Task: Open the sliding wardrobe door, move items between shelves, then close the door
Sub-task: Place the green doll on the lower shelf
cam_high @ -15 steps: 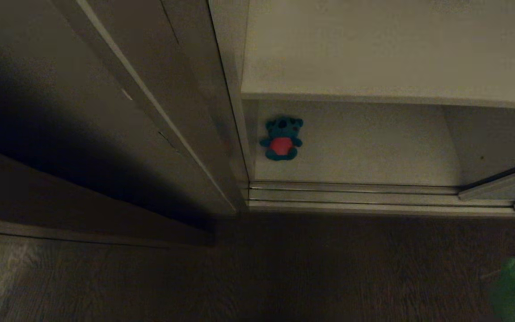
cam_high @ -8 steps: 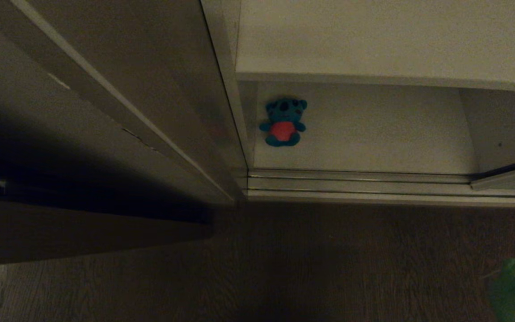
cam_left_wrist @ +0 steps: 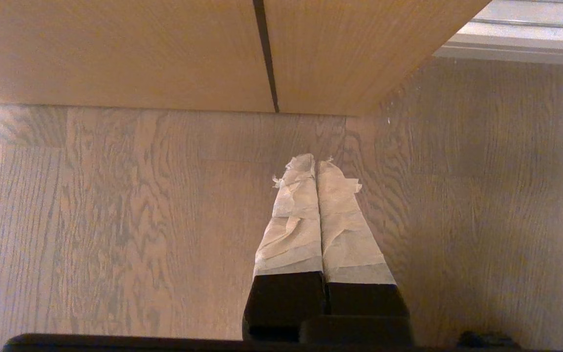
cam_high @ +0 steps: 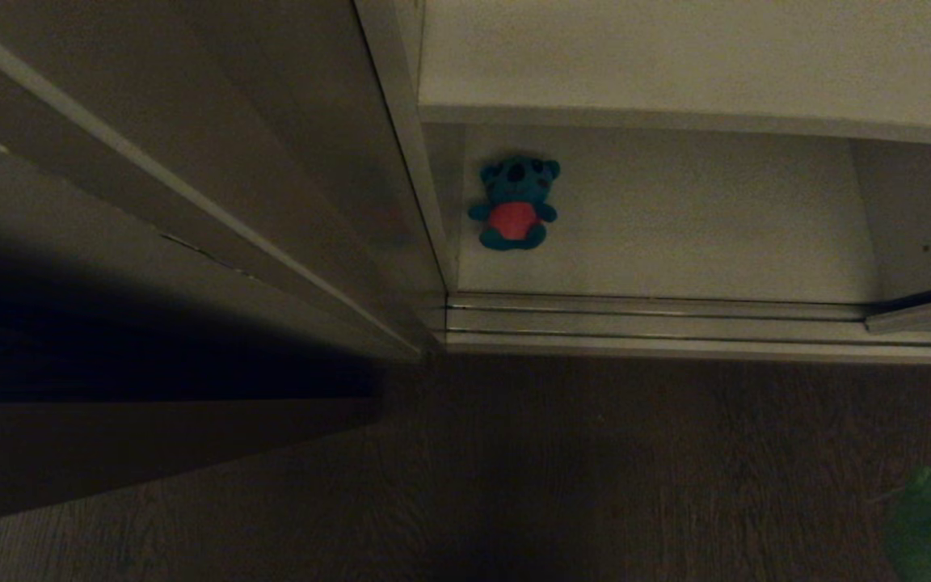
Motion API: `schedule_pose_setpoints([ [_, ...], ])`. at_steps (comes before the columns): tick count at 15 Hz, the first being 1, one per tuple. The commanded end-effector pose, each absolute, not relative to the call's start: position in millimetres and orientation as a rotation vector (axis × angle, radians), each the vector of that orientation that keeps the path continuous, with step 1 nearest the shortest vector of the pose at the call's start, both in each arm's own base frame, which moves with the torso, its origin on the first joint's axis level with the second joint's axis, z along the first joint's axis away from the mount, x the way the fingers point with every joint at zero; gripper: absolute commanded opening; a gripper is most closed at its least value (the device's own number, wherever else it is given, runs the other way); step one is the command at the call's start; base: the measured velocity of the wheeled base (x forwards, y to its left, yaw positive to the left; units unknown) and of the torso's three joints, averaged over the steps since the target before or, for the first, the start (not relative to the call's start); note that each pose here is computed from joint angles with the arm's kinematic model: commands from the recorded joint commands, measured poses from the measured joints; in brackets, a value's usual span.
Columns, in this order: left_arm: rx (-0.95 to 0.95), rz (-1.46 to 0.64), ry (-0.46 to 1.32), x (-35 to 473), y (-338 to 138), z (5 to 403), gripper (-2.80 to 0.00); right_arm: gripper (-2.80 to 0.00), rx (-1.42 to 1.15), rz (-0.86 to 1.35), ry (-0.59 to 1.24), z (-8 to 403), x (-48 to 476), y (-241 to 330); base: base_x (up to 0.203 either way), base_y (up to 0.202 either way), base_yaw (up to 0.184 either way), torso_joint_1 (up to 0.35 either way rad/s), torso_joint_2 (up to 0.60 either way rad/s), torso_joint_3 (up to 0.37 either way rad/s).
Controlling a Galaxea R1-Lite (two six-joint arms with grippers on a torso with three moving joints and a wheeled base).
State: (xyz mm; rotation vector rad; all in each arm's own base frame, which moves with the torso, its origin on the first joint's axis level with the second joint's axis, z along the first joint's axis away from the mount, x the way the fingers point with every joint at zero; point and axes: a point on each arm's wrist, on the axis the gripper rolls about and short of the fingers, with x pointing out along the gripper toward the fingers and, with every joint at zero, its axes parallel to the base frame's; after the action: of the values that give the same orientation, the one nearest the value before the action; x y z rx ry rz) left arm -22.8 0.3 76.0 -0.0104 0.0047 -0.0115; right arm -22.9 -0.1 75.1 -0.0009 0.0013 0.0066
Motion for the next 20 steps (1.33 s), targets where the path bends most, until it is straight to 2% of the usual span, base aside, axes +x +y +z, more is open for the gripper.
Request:
schedule_pose_setpoints([
  [1, -0.011, -0.011, 0.005, -23, 0, 76, -2.8, -2.8, -0.002, 0.008, 0.002, 75, -23, 0, 0.0, 0.0, 0.0, 0.0, 0.0, 0.0],
  [11, -0.011, -0.012, 0.005, -23, 0, 76, -2.8, -2.8, -0.01, 0.006, 0.008, 75, -23, 0, 0.0, 0.0, 0.0, 0.0, 0.0, 0.0],
  [14, -0.011, -0.012, 0.005, -23, 0, 76, -2.8, -2.8, -0.012, 0.007, 0.115, 80, -18, 0, 0.0, 0.0, 0.0, 0.0, 0.0, 0.0],
  [20, -0.011, -0.012, 0.005, -23, 0, 76, -2.8, -2.8, 0.016, 0.045, 0.269, 154, 20, 1, 0.0, 0.0, 0.0, 0.0, 0.0, 0.0],
])
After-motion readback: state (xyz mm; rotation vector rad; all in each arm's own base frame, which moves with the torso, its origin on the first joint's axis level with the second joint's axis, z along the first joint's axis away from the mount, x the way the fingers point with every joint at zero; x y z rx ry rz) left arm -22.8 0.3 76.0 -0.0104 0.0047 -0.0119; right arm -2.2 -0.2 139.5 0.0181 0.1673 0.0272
